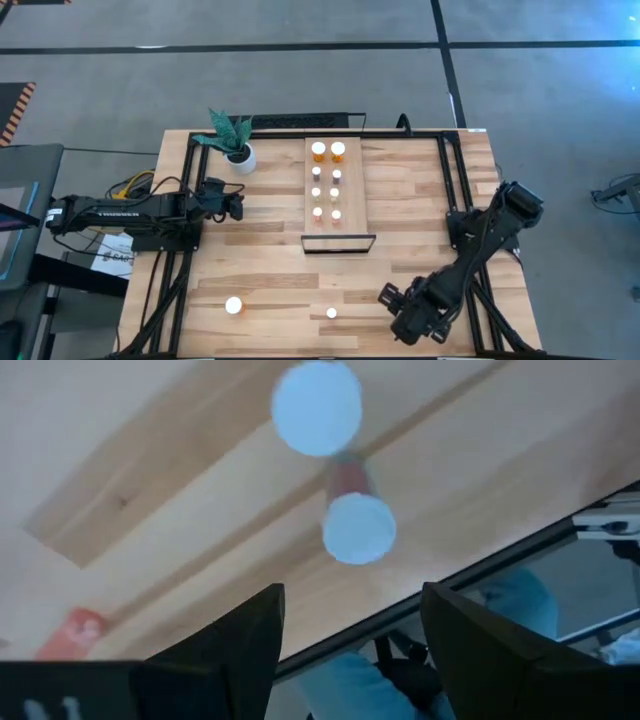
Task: Pick and place medicine bottles onto shelf by color
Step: Put the blue pill bottle on the shelf aligned with the other blue pill bottles
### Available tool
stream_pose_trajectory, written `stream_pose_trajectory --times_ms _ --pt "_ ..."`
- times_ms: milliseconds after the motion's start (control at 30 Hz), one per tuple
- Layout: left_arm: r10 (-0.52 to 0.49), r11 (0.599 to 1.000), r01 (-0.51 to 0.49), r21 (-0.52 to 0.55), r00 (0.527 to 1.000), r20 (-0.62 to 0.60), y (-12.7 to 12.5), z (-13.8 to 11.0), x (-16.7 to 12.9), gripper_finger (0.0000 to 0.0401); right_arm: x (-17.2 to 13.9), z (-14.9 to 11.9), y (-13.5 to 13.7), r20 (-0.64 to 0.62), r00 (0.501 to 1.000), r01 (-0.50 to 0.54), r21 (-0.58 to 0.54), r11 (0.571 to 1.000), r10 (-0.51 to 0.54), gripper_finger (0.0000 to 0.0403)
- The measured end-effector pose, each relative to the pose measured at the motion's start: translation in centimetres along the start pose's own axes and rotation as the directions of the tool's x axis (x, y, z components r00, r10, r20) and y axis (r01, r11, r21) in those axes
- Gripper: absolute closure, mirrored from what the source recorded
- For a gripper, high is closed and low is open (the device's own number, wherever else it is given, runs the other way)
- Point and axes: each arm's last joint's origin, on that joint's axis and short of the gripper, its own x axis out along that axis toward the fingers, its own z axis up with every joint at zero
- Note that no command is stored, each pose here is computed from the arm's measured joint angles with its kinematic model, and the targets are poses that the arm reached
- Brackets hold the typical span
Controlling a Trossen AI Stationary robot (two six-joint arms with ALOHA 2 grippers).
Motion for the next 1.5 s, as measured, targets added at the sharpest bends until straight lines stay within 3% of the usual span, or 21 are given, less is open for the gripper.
stream_pose_trajectory --times_ms 467,900,1500 --pt "0.001 1.000 -0.001 0.001 1.000 -0.002 0.0 0.0 0.0 0.0310 2.6 -0.1 -0.1 0.073 0.997 0.008 -0.038 0.999 -0.005 0.0146" --pt "0.006 1.000 -0.006 0.005 1.000 -0.008 0.1 -0.1 0.0 0.0310 2.6 0.4 -0.1 0.120 0.993 -0.015 -0.068 0.998 0.023 0.0150" --pt "0.010 1.000 -0.010 0.007 1.000 -0.010 0.1 -0.1 0.0 0.0310 3.4 0.4 0.2 0.070 0.996 -0.041 -0.070 0.997 0.046 0.0278"
